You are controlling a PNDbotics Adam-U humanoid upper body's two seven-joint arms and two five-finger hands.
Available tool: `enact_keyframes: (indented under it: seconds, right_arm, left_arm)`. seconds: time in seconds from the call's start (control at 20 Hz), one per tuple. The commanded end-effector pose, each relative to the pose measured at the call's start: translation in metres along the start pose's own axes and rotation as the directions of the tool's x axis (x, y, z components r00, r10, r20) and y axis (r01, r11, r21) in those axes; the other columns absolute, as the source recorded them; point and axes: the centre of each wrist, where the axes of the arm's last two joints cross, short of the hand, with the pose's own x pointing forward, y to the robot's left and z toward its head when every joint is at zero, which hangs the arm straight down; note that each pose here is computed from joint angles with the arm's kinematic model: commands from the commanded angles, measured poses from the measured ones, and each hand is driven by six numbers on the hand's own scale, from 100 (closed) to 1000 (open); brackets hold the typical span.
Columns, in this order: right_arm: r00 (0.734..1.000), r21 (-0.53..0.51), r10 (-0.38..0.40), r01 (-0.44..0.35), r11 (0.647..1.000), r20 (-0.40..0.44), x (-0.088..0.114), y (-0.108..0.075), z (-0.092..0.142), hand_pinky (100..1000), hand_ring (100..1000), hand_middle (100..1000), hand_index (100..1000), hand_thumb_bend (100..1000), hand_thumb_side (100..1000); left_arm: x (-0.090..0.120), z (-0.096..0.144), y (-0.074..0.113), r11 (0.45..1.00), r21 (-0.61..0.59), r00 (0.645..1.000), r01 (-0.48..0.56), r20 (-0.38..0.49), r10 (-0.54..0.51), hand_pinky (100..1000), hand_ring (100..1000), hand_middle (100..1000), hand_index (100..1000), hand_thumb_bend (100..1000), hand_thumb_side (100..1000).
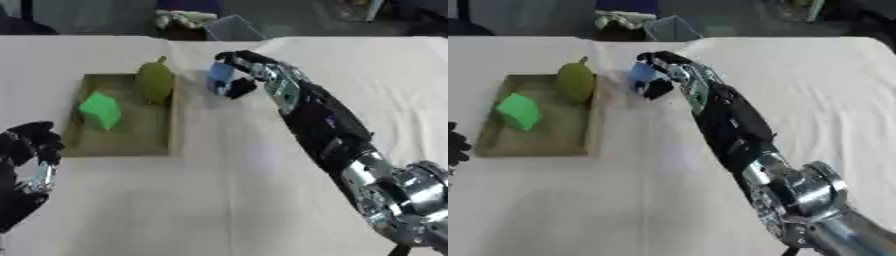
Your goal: Pick up objects on the table and place them in the box.
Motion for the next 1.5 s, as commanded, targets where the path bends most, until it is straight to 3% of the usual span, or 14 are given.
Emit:
enact_keyframes:
  seconds: [0.05, 0.35, 0.65, 0.9, 1.2, 1.35, 1.5]
  right_arm:
    - [0.999, -0.110, 0.030, -0.027, 0.994, 0.033, 0.008, -0.022, 0.000, 889, 833, 614, 962, 100, 198]
    - [0.985, -0.186, 0.071, -0.041, 0.982, 0.156, 0.031, -0.038, -0.003, 884, 824, 593, 960, 100, 200]
    - [0.920, -0.175, 0.146, -0.086, 0.981, 0.364, 0.078, -0.048, -0.007, 888, 826, 594, 965, 100, 200]
    - [0.846, -0.100, 0.175, -0.144, 0.984, 0.503, 0.113, -0.030, -0.011, 891, 830, 601, 968, 100, 198]
    - [0.787, -0.010, 0.191, -0.228, 0.974, 0.586, 0.136, 0.002, -0.014, 895, 835, 611, 973, 100, 200]
    - [0.769, 0.036, 0.192, -0.269, 0.962, 0.609, 0.141, 0.017, -0.014, 896, 835, 618, 976, 100, 202]
    - [0.768, 0.065, 0.188, -0.285, 0.956, 0.613, 0.143, 0.028, -0.015, 896, 836, 627, 976, 100, 203]
  left_arm:
    - [0.005, -0.003, 0.004, 1.000, 0.008, 1.000, 0.012, 0.021, -0.012, 554, 606, 581, 777, 100, 370]
    - [0.005, -0.002, 0.004, 1.000, 0.008, 1.000, 0.013, 0.021, -0.013, 554, 606, 581, 777, 100, 370]
    - [0.006, -0.003, 0.003, 1.000, 0.003, 1.000, 0.011, 0.026, -0.011, 554, 606, 581, 777, 100, 368]
    - [0.007, -0.005, 0.003, 1.000, 0.003, 0.999, 0.007, 0.034, -0.007, 554, 605, 580, 777, 100, 367]
    - [0.008, -0.005, 0.003, 1.000, 0.008, 0.999, 0.006, 0.035, -0.006, 553, 603, 579, 777, 100, 367]
    - [0.008, -0.005, 0.003, 1.000, 0.010, 0.999, 0.006, 0.034, -0.006, 553, 602, 578, 777, 100, 367]
    - [0.008, -0.005, 0.003, 1.000, 0.011, 0.999, 0.006, 0.033, -0.006, 553, 601, 578, 777, 100, 373]
